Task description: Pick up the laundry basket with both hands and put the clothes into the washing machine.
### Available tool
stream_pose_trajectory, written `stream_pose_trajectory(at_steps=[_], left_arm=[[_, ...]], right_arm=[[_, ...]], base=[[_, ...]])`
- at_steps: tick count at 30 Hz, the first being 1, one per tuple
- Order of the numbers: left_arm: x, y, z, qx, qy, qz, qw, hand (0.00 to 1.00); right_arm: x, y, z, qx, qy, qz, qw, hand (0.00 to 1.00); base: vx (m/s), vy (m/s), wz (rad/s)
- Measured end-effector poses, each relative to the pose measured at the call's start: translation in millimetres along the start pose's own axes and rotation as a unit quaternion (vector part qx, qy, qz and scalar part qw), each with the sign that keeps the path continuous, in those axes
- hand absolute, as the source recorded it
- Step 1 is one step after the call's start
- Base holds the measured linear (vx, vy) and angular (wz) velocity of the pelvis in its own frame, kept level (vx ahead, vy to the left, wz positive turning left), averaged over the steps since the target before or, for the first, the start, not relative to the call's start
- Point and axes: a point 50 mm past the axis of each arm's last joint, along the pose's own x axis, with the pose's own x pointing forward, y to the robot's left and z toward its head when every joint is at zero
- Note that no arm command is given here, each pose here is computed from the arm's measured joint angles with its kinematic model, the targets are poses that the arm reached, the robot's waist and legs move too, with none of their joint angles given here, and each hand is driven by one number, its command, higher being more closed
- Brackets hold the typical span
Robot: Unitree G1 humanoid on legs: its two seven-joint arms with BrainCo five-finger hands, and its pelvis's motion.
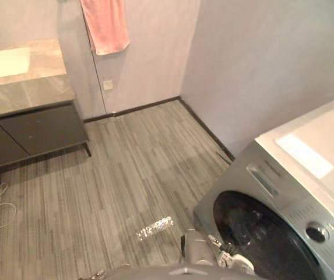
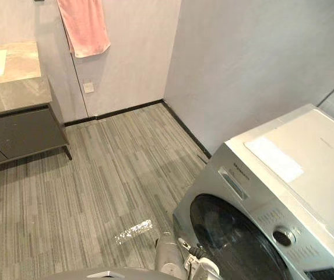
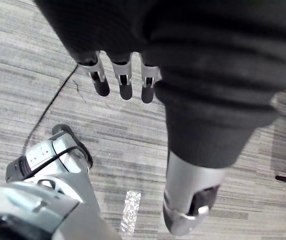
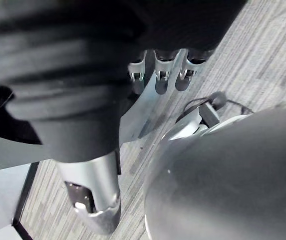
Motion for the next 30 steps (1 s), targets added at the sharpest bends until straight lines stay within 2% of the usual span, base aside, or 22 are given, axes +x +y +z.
stream_pose_trajectory(at_steps=[3, 5, 7, 9, 10, 14, 18, 23, 30], left_arm=[[2, -15, 18, 0.001, -0.025, -0.014, 1.0, 0.0], [-1, -46, 16, 0.001, -0.024, -0.052, 0.998, 0.0], [-3, -61, 15, 0.004, -0.027, -0.07, 0.997, 0.0], [-5, -73, 20, 0.005, -0.035, -0.087, 0.996, 0.0], [-5, -72, 20, 0.007, -0.039, -0.087, 0.995, 0.0], [-4, -65, 30, 0.026, -0.054, -0.079, 0.995, 0.0], [-2, -58, 31, 0.031, -0.052, -0.063, 0.996, 0.0], [3, -30, 34, 0.063, -0.047, -0.023, 0.997, 0.0], [4, -25, 26, 0.114, -0.031, -0.018, 0.993, 0.0]], right_arm=[[0, 3, -4, -0.008, 0.007, 0.007, 1.0, 0.0], [3, 3, 12, -0.042, -0.007, 0.01, 0.999, 0.0], [4, 7, 14, -0.078, 0.032, 0.07, 0.994, 0.0], [4, 7, 17, -0.109, 0.029, 0.076, 0.991, 0.0], [4, 6, 19, -0.088, 0.005, 0.054, 0.995, 0.0], [2, 20, 14, -0.044, -0.009, 0.044, 0.998, 0.0], [2, -3, 3, 0.027, 0.007, -0.014, 1.0, 0.0], [-2, -3, -28, 0.058, 0.057, -0.023, 0.996, 0.0], [-3, -22, -34, 0.067, 0.072, -0.048, 0.994, 0.0]], base=[[0.45, -0.464, 0.55], [0.51, -0.561, 0.4], [0.43, -0.406, 0.38], [0.35, -0.306, 0.71], [0.33, -0.281, 0.66], [0.14, -0.112, 0.27], [0.07, 0.09, 0.56], [0.02, 0.121, 0.31], [-0.03, 0.052, 0.11]])
